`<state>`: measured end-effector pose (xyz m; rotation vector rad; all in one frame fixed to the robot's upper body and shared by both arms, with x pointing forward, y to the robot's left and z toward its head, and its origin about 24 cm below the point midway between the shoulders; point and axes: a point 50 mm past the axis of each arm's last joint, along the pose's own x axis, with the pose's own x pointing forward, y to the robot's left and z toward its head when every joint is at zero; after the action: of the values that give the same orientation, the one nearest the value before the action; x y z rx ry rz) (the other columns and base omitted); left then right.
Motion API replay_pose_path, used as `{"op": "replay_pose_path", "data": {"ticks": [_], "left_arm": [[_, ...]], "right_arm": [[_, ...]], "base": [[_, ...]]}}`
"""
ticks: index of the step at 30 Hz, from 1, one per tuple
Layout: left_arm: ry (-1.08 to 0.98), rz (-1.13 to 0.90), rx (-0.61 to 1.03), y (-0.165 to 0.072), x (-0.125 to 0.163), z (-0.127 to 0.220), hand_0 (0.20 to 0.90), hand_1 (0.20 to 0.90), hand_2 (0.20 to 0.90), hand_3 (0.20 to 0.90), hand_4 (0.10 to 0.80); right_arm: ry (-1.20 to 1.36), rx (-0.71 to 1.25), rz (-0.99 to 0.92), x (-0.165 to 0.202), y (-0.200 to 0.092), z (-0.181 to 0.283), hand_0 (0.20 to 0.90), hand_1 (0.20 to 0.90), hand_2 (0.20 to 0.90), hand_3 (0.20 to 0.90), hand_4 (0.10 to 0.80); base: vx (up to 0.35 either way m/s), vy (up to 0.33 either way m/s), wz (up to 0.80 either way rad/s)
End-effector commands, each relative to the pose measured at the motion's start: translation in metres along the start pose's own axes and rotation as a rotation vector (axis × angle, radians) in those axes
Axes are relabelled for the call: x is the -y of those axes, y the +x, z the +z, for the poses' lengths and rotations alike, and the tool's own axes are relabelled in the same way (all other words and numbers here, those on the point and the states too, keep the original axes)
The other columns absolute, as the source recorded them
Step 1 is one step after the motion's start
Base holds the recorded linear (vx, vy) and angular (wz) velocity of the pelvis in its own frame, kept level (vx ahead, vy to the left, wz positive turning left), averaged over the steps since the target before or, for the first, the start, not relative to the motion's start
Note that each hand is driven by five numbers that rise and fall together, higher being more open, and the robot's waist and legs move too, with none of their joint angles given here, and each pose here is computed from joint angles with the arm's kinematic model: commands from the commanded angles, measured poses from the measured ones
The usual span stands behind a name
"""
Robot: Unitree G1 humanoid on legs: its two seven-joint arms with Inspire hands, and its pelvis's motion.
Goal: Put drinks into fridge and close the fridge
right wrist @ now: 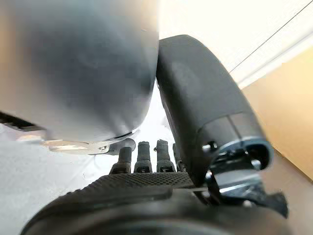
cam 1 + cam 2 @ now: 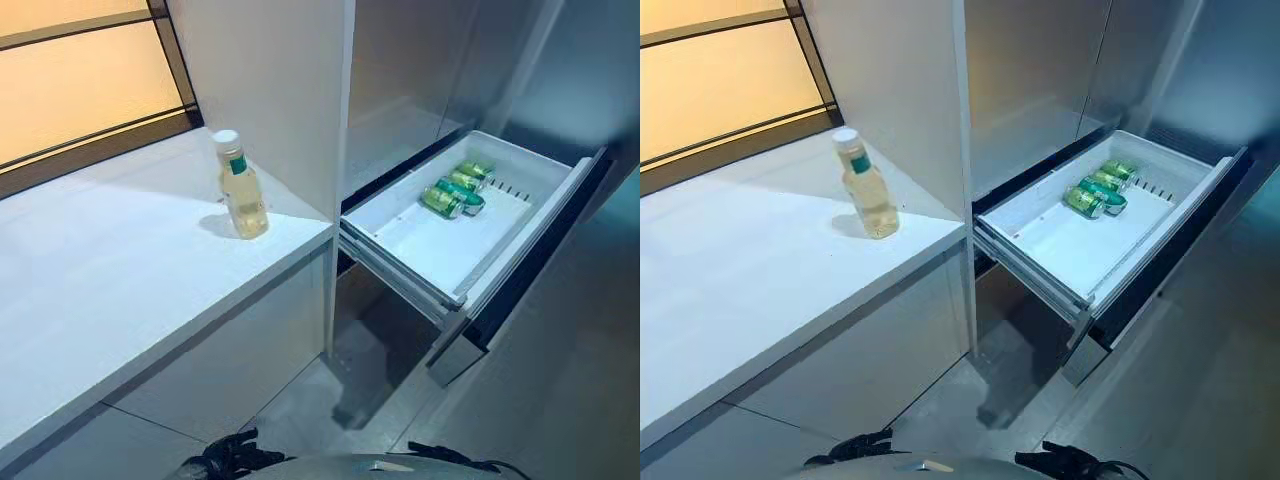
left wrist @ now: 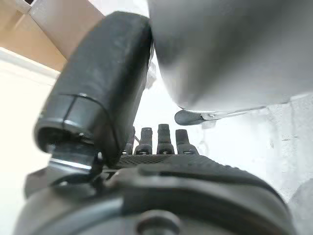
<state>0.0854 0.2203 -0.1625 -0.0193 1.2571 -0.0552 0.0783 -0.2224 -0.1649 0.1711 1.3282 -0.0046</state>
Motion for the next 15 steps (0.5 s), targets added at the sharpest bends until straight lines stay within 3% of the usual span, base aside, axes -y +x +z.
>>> {"op": "replay_pose_path", "data": {"ticks": [1, 15], "left_arm": [[0.072, -0.026, -0.005, 0.0035, 0.0052, 0.0096, 0.9, 0.9, 0.9, 0.9, 0.8], [0.065, -0.023, 0.003, 0.0035, 0.0044, 0.0115, 0.9, 0.9, 0.9, 0.9, 0.8]], "right_arm": [[-0.031, -0.011, 0.014, 0.0008, 0.0002, 0.0031, 0.9, 0.9, 0.9, 0.9, 0.8], [-0.034, -0.014, 0.014, 0.0007, 0.0002, 0.0026, 0.9, 0.9, 0.9, 0.9, 0.8]], "base": [[0.0, 0.0, 0.0], [0.0, 0.0, 0.0]]}}
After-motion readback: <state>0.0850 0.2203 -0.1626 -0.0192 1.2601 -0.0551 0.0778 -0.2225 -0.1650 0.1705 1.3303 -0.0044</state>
